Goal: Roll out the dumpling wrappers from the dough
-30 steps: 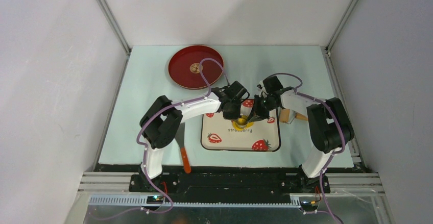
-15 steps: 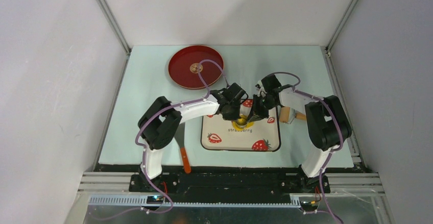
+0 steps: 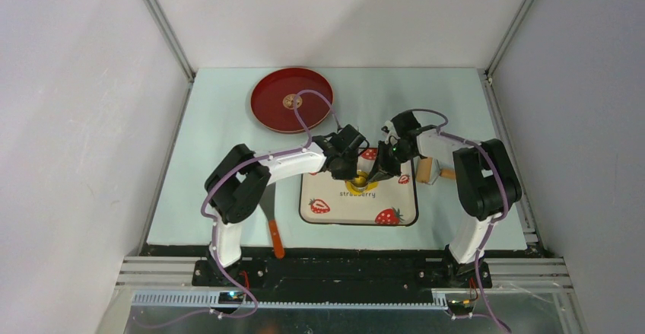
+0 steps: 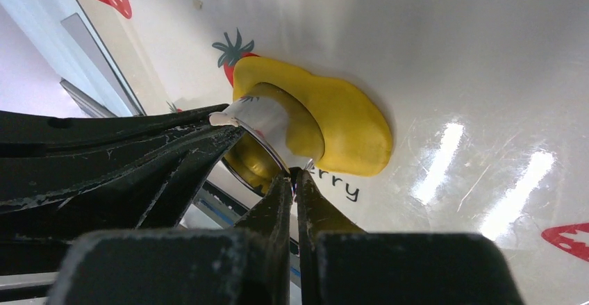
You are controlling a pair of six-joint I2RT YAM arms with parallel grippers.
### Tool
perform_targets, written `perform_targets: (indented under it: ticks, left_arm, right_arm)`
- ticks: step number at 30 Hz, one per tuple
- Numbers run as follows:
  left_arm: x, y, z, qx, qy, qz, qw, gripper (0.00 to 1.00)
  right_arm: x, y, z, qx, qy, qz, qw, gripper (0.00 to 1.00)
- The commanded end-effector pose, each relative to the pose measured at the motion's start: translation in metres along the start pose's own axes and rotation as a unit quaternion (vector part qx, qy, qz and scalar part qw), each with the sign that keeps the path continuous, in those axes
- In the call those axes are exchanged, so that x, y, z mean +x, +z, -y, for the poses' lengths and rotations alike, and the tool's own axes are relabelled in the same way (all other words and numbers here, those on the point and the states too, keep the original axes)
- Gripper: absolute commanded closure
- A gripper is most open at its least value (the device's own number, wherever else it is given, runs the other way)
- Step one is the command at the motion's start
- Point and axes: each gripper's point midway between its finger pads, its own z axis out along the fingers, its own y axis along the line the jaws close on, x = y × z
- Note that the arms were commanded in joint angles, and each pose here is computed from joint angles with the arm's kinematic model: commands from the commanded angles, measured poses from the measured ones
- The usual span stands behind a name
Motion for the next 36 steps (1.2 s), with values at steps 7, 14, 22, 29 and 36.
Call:
perform_targets:
  ticks: [7,14,22,29,36]
  left_arm:
    - [0.059,0.037,-0.030,-0.046,0.011,-0.076,0.996,1.00]
    - [0.057,0.033,-0.030,-0.044,0.015,-0.071,0.996,1.00]
    - [0.051,0.028,-0.024,-0.034,0.017,-0.064,0.997,1.00]
    - [0.060,0.037,-0.029,-0.044,0.016,-0.077,0.996,1.00]
    - [0.063,0.036,-0.033,-0.046,0.016,-0.074,0.996,1.00]
  right_arm:
    - [0.016,0.029,0.084,0.145,0.015,-0.025,0.989,1.00]
    - [0.020,0.033,0.095,0.165,0.031,-0.033,0.985,1.00]
    - [0.023,0.037,0.107,0.177,0.049,-0.040,0.982,1.00]
    - [0.025,0.037,0.110,0.195,0.038,-0.039,0.979,1.00]
    - [0.028,0.036,0.106,0.205,0.032,-0.037,0.978,1.00]
